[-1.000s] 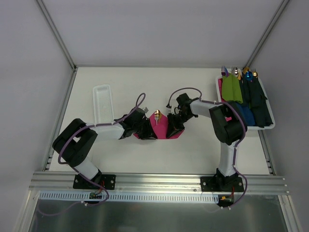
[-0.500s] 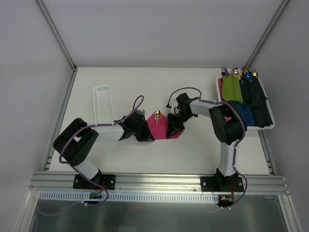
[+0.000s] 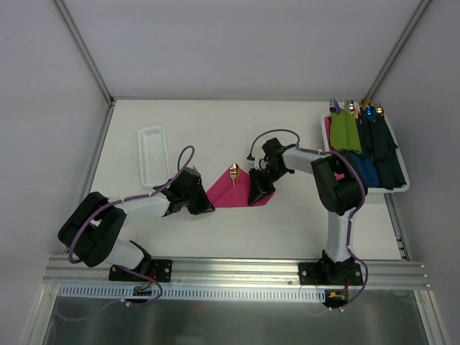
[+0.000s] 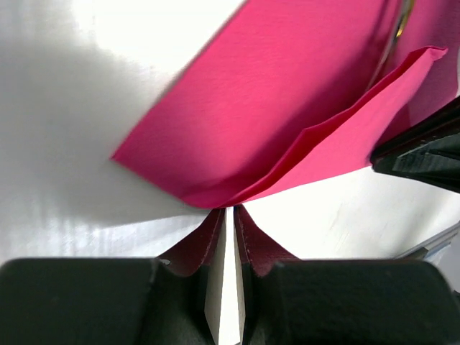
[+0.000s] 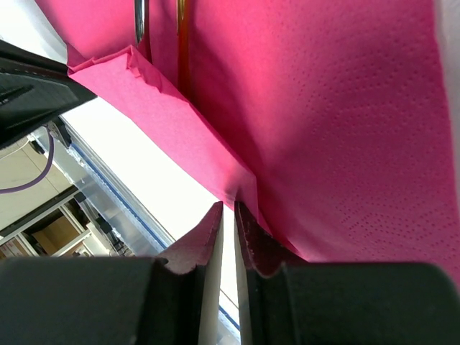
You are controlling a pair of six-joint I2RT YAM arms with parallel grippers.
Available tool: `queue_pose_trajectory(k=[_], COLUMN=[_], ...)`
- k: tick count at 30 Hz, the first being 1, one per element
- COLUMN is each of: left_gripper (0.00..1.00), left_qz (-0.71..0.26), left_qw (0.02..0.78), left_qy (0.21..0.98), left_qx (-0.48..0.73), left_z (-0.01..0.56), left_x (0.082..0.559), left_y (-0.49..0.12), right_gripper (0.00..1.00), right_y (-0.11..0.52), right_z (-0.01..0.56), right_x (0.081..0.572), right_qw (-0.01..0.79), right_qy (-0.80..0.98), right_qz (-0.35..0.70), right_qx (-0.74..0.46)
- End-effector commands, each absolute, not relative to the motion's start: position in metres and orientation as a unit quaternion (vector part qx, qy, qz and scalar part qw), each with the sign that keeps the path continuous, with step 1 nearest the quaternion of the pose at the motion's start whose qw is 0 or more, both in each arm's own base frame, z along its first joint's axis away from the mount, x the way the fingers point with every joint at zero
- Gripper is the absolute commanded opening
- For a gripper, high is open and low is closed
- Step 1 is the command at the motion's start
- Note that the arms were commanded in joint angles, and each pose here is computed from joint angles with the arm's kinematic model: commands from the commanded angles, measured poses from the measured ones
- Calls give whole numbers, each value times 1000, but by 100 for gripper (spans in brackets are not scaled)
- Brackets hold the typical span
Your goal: Place the utensils on the paper napkin and roll it up
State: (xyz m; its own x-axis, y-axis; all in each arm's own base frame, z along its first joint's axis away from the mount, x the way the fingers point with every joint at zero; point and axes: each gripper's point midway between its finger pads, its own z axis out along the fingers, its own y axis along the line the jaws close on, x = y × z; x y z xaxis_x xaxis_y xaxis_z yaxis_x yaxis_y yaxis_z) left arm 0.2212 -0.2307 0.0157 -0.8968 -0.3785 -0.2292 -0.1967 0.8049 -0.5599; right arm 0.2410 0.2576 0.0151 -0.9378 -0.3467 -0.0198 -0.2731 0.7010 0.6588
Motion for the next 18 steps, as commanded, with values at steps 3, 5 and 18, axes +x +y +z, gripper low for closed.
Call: queue_pose_trajectory(k=[3, 5, 18], left_gripper=[10, 11, 12], left_qz=[-267, -279, -292], left_qw=[187, 205, 200], left_qy=[935, 930, 929], left_qx=[-137, -122, -106], left_z=[27, 39, 47], left_x=[218, 223, 242], left_y=[-221, -225, -260], right_gripper=[14, 14, 14], right_y=[247, 248, 248], right_z=[1, 2, -1], right_x=[245, 246, 246], right_qw=[49, 48, 52], right_qy=[-932, -932, -932], right_qz=[-308, -308, -308], right_qx=[184, 184, 184])
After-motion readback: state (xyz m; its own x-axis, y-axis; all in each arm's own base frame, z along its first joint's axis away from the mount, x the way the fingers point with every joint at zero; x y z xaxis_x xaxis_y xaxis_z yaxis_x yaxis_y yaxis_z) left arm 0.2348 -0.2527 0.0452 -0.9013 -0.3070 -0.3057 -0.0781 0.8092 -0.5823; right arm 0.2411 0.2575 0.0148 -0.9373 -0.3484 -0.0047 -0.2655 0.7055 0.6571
